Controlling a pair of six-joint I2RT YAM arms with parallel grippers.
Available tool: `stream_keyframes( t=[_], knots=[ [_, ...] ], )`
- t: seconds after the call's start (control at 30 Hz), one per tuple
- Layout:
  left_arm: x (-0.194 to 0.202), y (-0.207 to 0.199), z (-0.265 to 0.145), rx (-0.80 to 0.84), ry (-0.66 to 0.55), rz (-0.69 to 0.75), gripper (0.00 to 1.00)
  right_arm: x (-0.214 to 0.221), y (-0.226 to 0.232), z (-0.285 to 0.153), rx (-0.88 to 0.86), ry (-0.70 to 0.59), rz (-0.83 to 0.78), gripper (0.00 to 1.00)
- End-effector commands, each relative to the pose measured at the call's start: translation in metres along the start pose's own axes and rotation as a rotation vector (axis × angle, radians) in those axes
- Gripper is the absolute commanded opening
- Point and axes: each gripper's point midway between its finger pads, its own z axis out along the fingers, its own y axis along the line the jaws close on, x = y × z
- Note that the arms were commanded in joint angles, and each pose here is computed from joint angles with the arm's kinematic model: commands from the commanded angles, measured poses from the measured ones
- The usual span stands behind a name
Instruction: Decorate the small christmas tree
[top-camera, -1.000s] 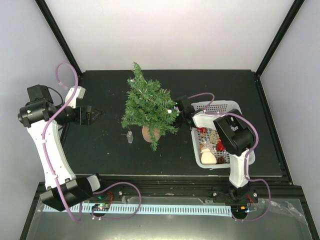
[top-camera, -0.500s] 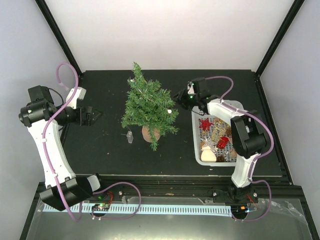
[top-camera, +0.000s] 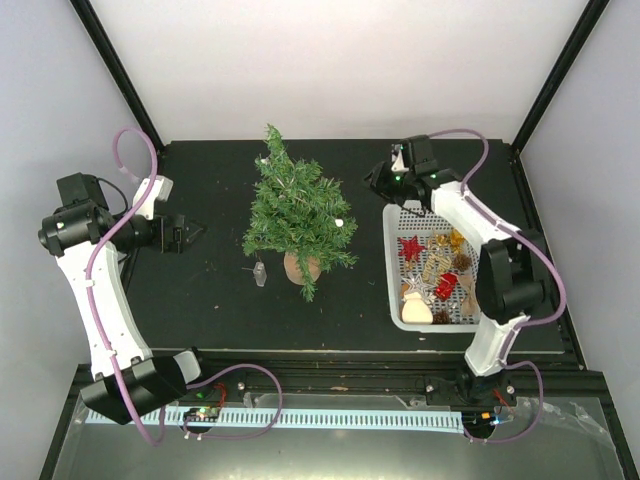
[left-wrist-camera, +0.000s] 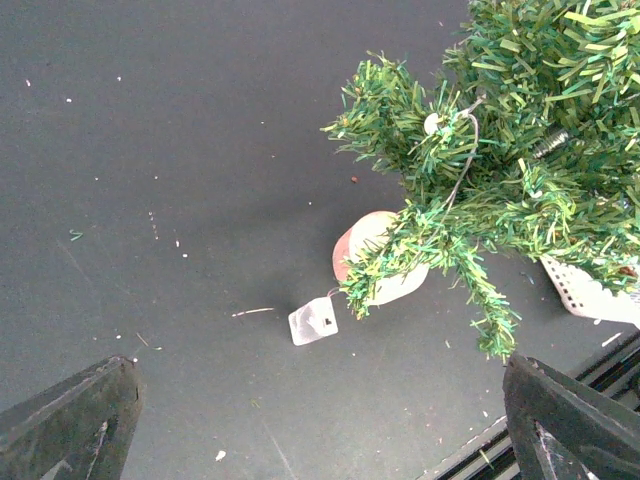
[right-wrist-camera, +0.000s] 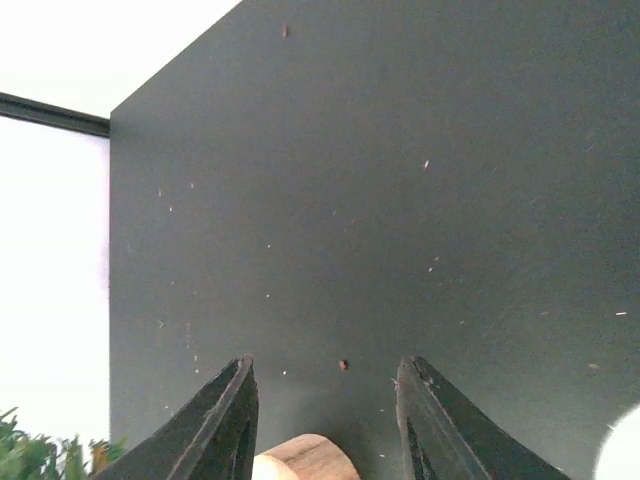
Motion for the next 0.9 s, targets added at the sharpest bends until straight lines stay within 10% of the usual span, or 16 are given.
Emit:
stream_keyframes(
  t=[0.0,0.27,0.87],
  knots=[
    [-0.005,-0.002,-0.004,-0.003,-0.031,0.054,0.99,-0.021,0.007,-0.063,0.171,-0.124,-0.130,0.40],
    [-0.006,-0.002,-0.008,-0.021,-0.006,0.078,0.99,0.036,-0.073,-0.120,0.527,-0.005,-0.121,0.50],
    [0.001,0.000,0.001,0.027,0.020,0.038,0.99,0.108,-0.167,-0.099,0.486,0.164,0.122,0.61]
  ],
)
